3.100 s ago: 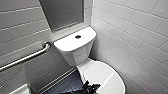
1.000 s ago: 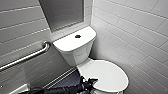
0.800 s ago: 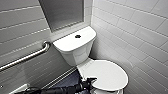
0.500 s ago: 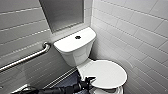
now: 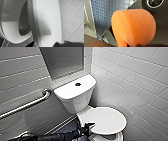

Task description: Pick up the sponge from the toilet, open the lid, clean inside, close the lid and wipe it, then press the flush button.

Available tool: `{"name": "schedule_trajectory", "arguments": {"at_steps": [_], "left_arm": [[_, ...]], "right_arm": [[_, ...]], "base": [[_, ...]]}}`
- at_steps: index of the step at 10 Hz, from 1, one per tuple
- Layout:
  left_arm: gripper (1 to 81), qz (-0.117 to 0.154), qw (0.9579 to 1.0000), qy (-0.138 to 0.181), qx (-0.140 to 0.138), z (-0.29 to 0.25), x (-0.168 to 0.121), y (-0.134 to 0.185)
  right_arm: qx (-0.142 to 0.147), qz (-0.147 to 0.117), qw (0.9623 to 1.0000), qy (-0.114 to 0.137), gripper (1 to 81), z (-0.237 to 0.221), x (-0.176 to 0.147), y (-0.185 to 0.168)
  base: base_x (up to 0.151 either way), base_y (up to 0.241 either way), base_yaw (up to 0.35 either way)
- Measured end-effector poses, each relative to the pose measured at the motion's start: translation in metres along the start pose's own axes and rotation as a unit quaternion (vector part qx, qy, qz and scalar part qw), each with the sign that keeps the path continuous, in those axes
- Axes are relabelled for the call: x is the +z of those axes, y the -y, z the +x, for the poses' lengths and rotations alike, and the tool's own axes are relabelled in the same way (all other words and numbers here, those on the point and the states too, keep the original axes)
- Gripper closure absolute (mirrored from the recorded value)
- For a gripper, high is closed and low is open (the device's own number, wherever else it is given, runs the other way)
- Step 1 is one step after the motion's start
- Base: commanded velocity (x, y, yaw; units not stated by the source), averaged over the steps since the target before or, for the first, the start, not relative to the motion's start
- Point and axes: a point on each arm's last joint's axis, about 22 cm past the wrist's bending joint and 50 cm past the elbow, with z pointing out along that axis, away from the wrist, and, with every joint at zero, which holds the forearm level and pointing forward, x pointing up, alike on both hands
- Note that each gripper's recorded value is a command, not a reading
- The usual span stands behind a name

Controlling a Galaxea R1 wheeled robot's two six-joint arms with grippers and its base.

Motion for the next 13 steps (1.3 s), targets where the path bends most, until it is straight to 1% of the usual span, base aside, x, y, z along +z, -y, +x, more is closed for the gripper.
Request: {"name": "schedule_trajectory", "arguments": {"at_steps": [2, 3, 4, 6, 7, 9, 10, 11, 12, 13], "left_arm": [[1.0, -0.002, 1.0000, 0.000, -0.007, 0.002, -0.003, -0.007], [1.0, -0.002, 1.0000, 0.000, -0.005, 0.002, -0.005, -0.011], [1.0, -0.004, 1.0000, -0.001, 0.003, -0.001, -0.009, -0.018], [1.0, -0.024, 0.9992, -0.015, 0.028, -0.003, -0.022, -0.046], [1.0, -0.033, 0.9989, -0.013, 0.031, -0.011, -0.023, -0.058], [1.0, -0.036, 0.9987, -0.015, 0.034, -0.012, -0.026, -0.063], [1.0, -0.045, 0.9983, -0.021, 0.029, -0.008, -0.028, -0.066], [1.0, -0.046, 0.9984, -0.024, 0.019, -0.005, -0.031, -0.067], [1.0, -0.054, 0.9980, -0.031, 0.000, 0.001, -0.035, -0.070], [1.0, -0.068, 0.9964, -0.043, -0.026, 0.011, -0.042, -0.077]], "right_arm": [[0.000, 0.000, 1.0000, 0.000, 81.1, 0.000, 0.000, 0.000], [-0.002, 0.001, 1.0000, -0.002, 81.1, 0.001, 0.000, 0.001], [-0.006, 0.006, 0.9999, -0.006, 81.1, 0.004, 0.000, 0.005], [-0.020, 0.020, 0.9994, -0.018, 81.1, 0.012, 0.001, 0.018], [-0.025, 0.024, 0.9991, -0.023, 81.1, 0.016, 0.000, 0.021], [-0.026, 0.026, 0.9991, -0.023, 81.1, 0.013, -0.001, 0.021], [-0.025, 0.025, 0.9991, -0.023, 81.1, 0.012, 0.000, 0.020], [-0.026, 0.025, 0.9991, -0.022, 81.1, 0.012, 0.000, 0.021], [-0.026, 0.025, 0.9991, -0.023, 81.1, 0.013, -0.001, 0.020], [-0.025, 0.025, 0.9991, -0.023, 81.1, 0.012, 0.000, 0.020]], "base": [[0.000, 0.000, 0.000], [0.000, 0.000, 0.000], [0.000, 0.000, 0.000], [0.000, 0.000, 0.000], [0.000, 0.000, 0.000], [0.000, 0.000, 0.000], [0.000, 0.000, 0.000], [0.000, 0.000, 0.000], [0.000, 0.000, 0.000], [0.000, 0.000, 0.000]]}}
